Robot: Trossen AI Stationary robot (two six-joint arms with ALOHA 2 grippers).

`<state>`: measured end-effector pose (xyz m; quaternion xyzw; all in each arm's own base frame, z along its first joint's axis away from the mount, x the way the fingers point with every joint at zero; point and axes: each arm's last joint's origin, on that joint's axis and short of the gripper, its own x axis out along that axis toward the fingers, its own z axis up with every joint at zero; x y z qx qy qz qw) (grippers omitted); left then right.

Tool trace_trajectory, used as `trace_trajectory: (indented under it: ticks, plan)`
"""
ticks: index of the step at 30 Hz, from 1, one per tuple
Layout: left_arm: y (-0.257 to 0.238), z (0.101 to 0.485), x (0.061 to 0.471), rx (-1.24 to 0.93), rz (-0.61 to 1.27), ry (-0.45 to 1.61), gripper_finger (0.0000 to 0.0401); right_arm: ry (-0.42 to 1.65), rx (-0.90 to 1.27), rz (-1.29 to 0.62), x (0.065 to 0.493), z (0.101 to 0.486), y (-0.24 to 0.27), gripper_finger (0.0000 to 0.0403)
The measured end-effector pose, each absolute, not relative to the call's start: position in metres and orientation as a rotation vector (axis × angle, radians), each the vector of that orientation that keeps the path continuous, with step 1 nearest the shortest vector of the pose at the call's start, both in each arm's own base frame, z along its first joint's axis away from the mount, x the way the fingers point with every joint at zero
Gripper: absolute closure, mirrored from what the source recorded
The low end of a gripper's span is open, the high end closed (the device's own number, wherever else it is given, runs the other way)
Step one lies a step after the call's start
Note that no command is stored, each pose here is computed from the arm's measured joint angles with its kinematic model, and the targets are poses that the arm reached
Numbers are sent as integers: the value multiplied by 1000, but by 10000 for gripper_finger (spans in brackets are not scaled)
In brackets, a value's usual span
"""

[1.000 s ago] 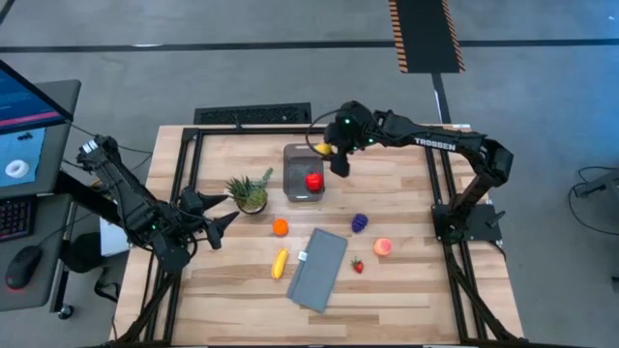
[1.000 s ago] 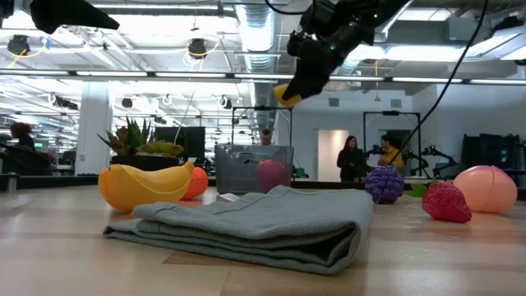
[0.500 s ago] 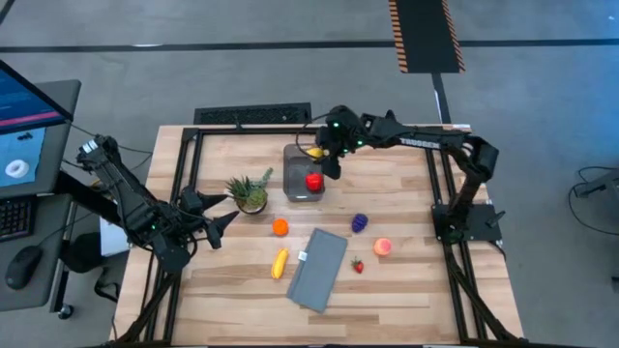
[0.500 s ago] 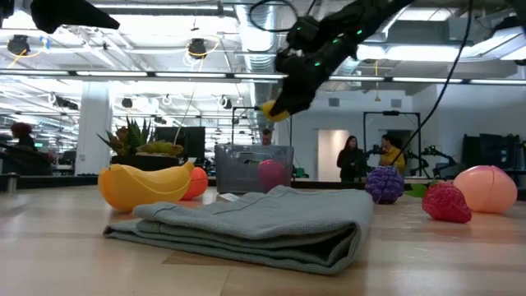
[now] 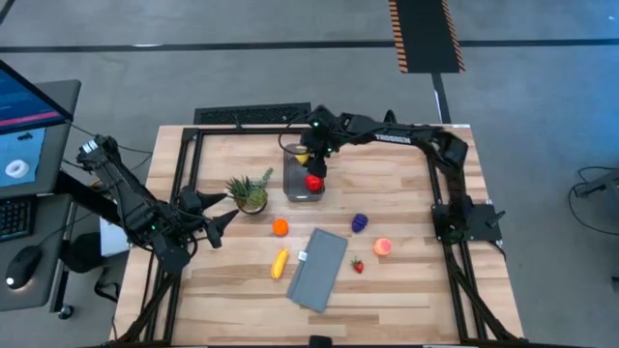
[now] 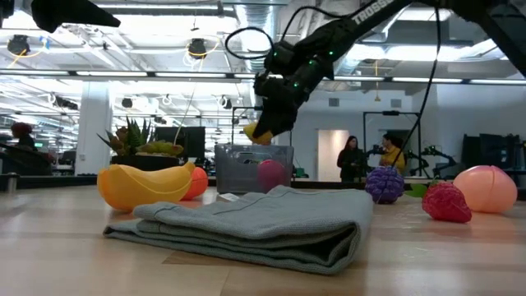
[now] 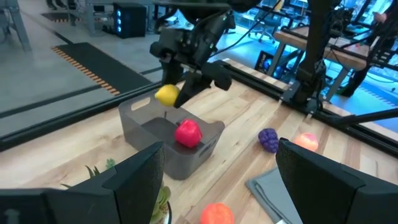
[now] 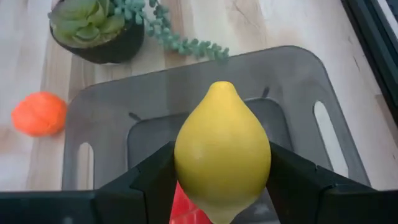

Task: Pick and placing Produce into tupperware
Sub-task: Put the yellow lemon into the black bin

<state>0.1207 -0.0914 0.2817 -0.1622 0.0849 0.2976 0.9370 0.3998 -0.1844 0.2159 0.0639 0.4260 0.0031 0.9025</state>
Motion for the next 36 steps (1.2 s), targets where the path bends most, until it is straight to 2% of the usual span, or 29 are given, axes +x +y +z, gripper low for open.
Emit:
trace_trajectory:
  ticks: [14, 36]
  plan:
    - [-91, 282, 120, -312, 607, 179, 106, 896, 149, 5, 403, 213, -186, 167]
    - [-91, 282, 121, -312, 607, 179, 106, 937, 149, -176, 409, 213, -176, 168]
